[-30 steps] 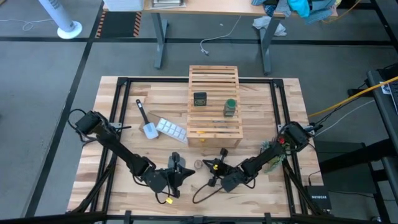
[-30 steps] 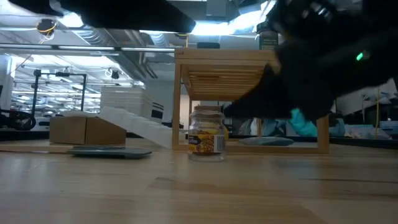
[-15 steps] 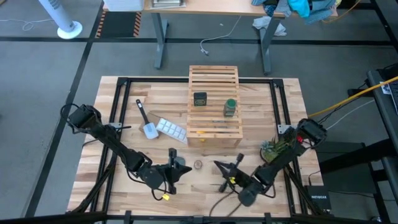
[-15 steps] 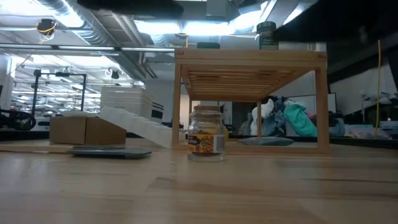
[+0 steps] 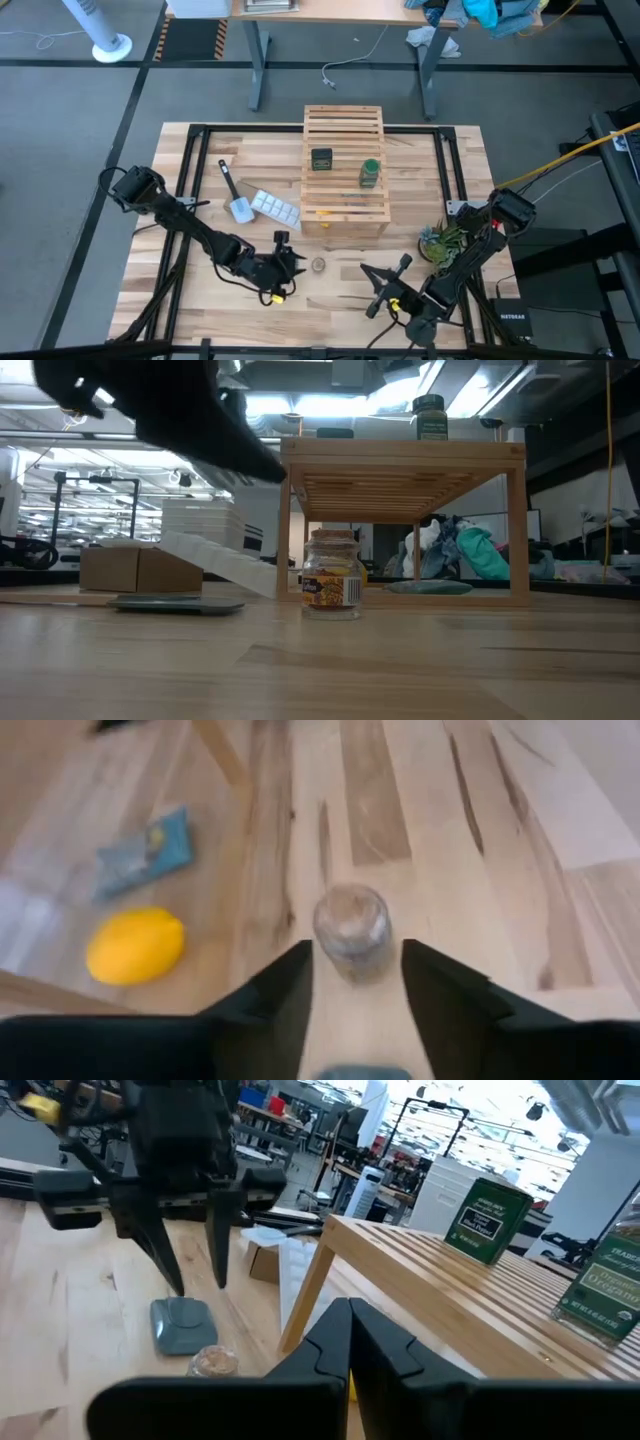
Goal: Shelf spices
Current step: Put the brown seasoning bottle on the shelf
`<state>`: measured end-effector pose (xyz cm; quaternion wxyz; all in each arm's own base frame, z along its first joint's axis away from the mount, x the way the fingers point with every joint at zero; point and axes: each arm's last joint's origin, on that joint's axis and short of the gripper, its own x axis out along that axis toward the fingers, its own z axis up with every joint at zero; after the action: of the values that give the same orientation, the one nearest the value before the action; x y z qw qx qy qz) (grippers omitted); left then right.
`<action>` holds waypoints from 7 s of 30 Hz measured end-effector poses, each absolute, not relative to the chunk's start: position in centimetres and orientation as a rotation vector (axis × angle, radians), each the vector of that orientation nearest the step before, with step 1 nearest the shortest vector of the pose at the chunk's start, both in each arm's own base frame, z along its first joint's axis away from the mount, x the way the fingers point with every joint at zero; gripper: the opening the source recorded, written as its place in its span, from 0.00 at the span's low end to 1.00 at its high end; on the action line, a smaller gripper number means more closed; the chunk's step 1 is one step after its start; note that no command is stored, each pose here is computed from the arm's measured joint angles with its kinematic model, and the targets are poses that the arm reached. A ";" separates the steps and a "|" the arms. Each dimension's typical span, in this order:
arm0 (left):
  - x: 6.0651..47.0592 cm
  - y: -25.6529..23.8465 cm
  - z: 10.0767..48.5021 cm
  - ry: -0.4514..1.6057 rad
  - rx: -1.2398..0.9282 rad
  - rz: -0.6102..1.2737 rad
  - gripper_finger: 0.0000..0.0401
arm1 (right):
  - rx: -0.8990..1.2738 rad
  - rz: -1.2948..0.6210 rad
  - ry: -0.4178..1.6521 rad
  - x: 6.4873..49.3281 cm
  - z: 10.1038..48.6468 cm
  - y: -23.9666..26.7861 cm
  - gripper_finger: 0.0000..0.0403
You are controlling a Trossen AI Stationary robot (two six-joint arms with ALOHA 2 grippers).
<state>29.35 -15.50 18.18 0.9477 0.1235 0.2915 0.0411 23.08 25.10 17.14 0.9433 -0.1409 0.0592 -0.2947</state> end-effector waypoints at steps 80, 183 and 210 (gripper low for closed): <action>33.2 -12.2 13.9 0.665 -0.085 0.052 0.56 | -0.271 -0.566 0.123 22.9 17.1 25.5 0.02; 36.5 -8.8 31.5 0.216 0.087 0.242 0.41 | -0.280 -0.449 0.064 17.3 20.4 28.9 0.02; 35.1 -1.2 30.0 0.501 -0.053 0.446 0.49 | -0.275 -0.449 0.063 17.3 20.5 28.9 0.02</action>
<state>35.13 -1.18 30.04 0.9439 -0.0258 0.2460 0.2190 17.27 28.94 20.47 0.9651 -0.1358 0.0312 -0.2219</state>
